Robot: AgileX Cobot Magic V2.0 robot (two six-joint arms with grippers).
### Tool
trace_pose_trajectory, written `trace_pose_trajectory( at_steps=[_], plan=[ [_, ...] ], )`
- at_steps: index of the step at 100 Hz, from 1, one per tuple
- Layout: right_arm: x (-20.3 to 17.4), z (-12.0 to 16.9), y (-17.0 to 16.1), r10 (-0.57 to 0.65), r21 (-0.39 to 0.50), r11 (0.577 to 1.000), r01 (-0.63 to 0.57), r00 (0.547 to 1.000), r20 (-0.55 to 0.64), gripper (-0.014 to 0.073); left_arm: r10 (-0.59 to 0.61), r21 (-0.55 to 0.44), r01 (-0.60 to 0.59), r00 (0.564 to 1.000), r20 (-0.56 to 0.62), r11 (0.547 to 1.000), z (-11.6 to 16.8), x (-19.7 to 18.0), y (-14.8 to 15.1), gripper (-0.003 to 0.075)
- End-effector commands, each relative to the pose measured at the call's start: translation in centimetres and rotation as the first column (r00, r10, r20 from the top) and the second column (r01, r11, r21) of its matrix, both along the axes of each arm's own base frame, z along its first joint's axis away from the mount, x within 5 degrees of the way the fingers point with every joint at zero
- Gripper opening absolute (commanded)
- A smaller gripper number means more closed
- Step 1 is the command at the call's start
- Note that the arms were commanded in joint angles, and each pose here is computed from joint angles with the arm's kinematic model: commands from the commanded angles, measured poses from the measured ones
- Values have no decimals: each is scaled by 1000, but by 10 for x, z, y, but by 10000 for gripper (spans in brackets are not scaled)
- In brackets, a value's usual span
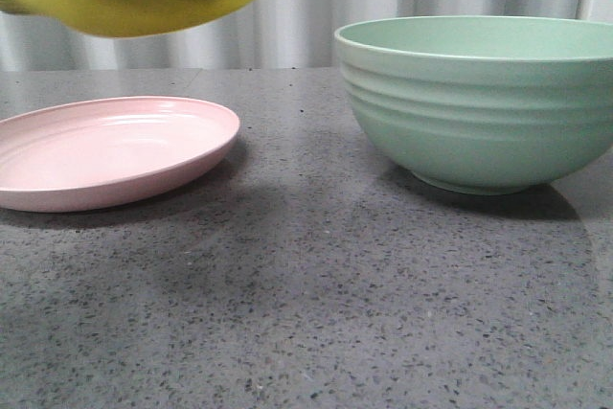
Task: Transfer banana from pink plate to green bowl
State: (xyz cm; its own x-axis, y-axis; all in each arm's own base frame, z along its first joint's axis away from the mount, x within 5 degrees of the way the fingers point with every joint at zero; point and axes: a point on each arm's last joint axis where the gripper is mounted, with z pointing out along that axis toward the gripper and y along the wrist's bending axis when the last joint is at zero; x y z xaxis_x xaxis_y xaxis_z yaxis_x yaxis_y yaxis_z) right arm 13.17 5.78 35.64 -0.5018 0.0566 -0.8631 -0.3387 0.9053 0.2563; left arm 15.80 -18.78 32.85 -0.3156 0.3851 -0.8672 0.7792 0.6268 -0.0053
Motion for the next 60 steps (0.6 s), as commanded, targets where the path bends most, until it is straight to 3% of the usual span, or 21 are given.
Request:
trace_pose_trajectory(
  at_steps=[1, 21, 60],
  plan=[
    [17, 24, 18, 49, 75, 996, -55, 996, 81, 400, -48, -101, 57, 995, 86, 993, 25, -12, -7, -19],
    [52, 35, 61, 148, 127, 980, -155, 987, 63, 400, -115, -102, 124, 989, 88, 987, 25, -25, -17, -19],
    [109, 16, 104, 169, 152, 976, -157, 983, -73, 398, -115, -105, 124, 989, 90, 987, 26, -25, -17, -18]
  ],
)
